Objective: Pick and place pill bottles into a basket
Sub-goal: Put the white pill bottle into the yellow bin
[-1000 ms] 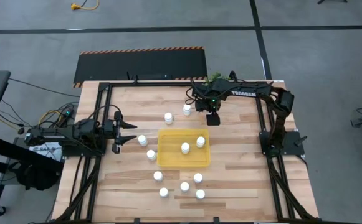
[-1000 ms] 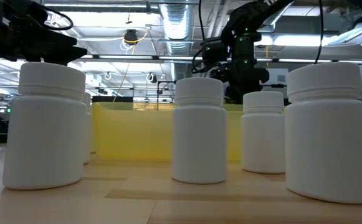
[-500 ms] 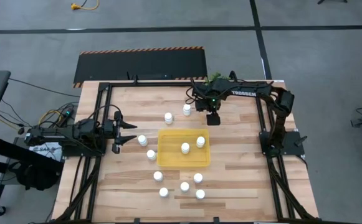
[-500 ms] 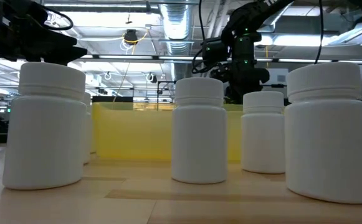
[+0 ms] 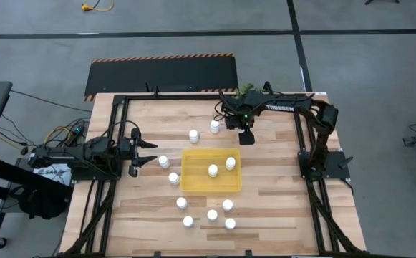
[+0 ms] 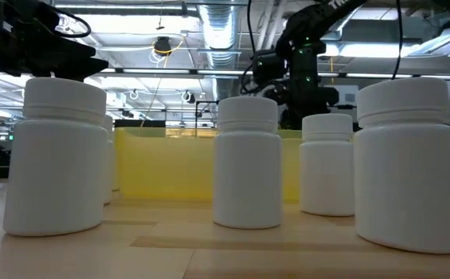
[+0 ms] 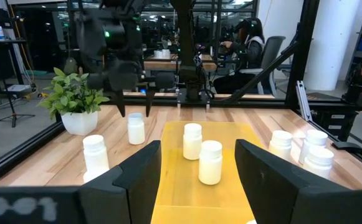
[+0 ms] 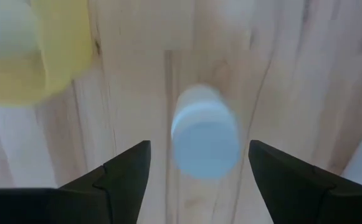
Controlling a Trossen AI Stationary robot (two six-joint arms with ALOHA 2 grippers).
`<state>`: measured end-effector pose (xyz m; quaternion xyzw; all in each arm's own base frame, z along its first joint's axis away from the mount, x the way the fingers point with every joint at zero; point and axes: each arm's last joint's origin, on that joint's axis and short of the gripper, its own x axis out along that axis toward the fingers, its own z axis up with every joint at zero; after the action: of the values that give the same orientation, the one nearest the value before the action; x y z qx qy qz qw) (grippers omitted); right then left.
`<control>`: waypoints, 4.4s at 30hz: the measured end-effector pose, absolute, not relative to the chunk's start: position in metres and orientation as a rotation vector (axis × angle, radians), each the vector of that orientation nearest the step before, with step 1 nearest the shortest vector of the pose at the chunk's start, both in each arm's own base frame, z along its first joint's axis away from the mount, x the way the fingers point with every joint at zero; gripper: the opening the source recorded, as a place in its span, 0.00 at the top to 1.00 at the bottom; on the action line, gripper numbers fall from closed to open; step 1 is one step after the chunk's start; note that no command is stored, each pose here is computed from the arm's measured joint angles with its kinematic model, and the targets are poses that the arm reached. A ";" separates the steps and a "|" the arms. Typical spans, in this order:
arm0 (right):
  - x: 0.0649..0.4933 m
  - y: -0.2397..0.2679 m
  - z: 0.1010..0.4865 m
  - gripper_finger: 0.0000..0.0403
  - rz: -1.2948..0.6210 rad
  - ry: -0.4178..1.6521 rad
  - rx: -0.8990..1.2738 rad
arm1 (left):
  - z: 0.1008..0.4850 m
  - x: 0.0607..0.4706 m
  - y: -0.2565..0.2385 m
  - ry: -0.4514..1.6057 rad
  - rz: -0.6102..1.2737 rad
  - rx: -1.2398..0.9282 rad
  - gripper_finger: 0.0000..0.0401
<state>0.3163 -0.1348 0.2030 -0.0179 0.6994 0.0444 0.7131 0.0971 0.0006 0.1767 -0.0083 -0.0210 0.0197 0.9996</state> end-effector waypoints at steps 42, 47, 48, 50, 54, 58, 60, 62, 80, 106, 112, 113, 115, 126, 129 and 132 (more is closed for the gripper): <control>0.316 -0.136 0.188 0.63 0.071 1.520 -0.066 | 0.177 0.097 0.001 -0.043 0.039 -0.043 0.52; 0.316 -0.135 0.188 0.60 0.071 1.520 -0.067 | 0.177 0.097 0.001 -0.043 0.039 -0.043 0.52; 0.316 -0.135 0.188 0.58 0.067 1.520 -0.063 | 0.177 0.097 0.001 -0.043 0.039 -0.043 0.52; 0.316 -0.135 0.188 0.58 0.061 1.520 -0.055 | 0.177 0.097 0.001 -0.043 0.039 -0.044 0.52; 0.315 -0.135 0.189 0.62 0.068 1.539 -0.047 | 0.177 0.097 0.001 -0.043 0.039 -0.049 0.52; 0.318 -0.136 0.197 0.63 0.063 1.527 -0.051 | 0.177 0.097 0.001 -0.043 0.039 -0.050 0.52; 0.319 -0.137 0.202 0.63 0.062 1.524 -0.052 | 0.177 0.097 0.001 -0.043 0.039 -0.050 0.52; 0.322 -0.138 0.209 0.62 0.056 1.511 -0.057 | 0.177 0.097 0.001 -0.043 0.039 -0.050 0.52; 0.338 -0.118 0.286 0.61 0.027 1.480 -0.052 | 0.177 0.097 0.000 -0.042 0.027 -0.050 0.52; 0.359 0.042 0.311 0.61 0.052 1.399 0.002 | 0.177 0.097 -0.005 -0.035 -0.141 -0.072 0.52; 0.360 0.063 0.312 0.63 0.033 1.362 0.050 | 0.174 0.097 -0.005 -0.003 -0.165 -0.081 0.52; 0.360 0.065 0.312 0.63 0.027 1.362 0.054 | 0.174 0.097 -0.006 -0.002 -0.170 -0.083 0.52; 0.359 0.067 0.311 0.62 0.010 1.361 0.057 | 0.173 0.097 -0.006 0.002 -0.177 -0.087 0.52; 0.361 0.067 0.297 0.63 -0.008 1.370 0.073 | 0.173 0.097 -0.006 0.005 -0.186 -0.090 0.52; 0.360 0.066 0.288 0.61 -0.016 1.397 0.072 | 0.173 0.097 -0.006 0.006 -0.187 -0.092 0.52; 0.361 0.063 0.280 0.62 -0.018 1.400 0.073 | 0.173 0.097 -0.006 0.007 -0.187 -0.092 0.52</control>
<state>0.3606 0.0632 0.2803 0.0337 0.6442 -0.0081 0.7641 0.0967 -0.0060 0.1731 -0.0462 0.0033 -0.0933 0.9946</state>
